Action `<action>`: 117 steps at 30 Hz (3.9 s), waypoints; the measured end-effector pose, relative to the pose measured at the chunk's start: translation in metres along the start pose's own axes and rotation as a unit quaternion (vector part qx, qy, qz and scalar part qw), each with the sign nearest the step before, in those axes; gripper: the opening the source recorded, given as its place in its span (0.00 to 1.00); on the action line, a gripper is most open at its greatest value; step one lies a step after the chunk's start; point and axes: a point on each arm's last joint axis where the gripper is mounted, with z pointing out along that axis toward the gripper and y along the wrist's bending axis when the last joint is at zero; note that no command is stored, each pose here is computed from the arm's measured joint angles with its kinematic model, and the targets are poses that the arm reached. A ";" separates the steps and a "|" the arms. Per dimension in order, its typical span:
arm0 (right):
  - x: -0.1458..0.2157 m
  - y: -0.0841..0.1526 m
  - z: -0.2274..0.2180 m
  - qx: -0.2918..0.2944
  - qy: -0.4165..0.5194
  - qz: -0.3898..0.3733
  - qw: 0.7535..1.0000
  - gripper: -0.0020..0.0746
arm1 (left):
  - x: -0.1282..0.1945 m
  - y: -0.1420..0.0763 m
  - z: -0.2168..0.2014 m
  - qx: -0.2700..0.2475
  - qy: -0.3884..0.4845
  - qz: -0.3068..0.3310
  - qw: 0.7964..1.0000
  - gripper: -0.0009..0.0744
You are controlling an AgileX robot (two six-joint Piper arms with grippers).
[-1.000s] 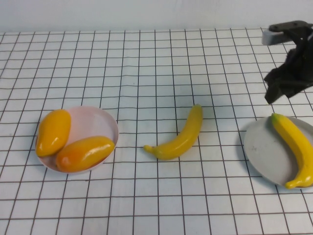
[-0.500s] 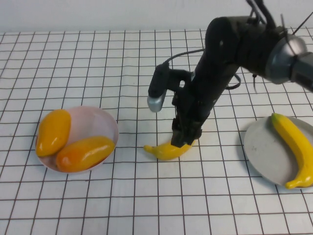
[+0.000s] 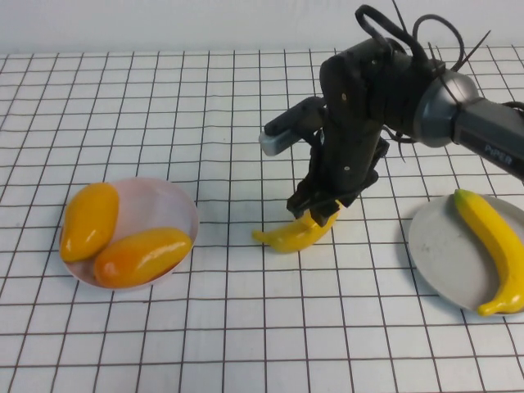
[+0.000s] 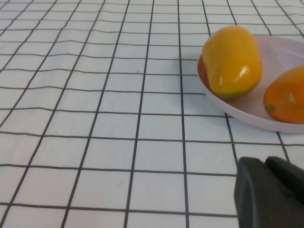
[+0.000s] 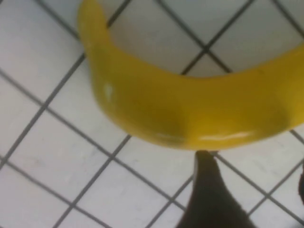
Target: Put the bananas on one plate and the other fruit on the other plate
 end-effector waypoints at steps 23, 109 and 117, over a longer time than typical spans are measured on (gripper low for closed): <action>-0.012 -0.061 0.031 -0.137 -0.044 0.353 0.924 0.50 | 0.000 0.000 0.000 0.000 0.000 0.000 1.000 0.01; 0.339 0.021 -0.210 0.091 -0.547 0.112 0.825 0.01 | 0.000 0.000 0.000 0.000 0.001 0.000 1.000 0.01; 0.389 0.036 -0.178 0.135 -0.583 0.138 0.789 0.01 | 0.000 0.000 0.000 0.000 0.001 0.000 1.000 0.01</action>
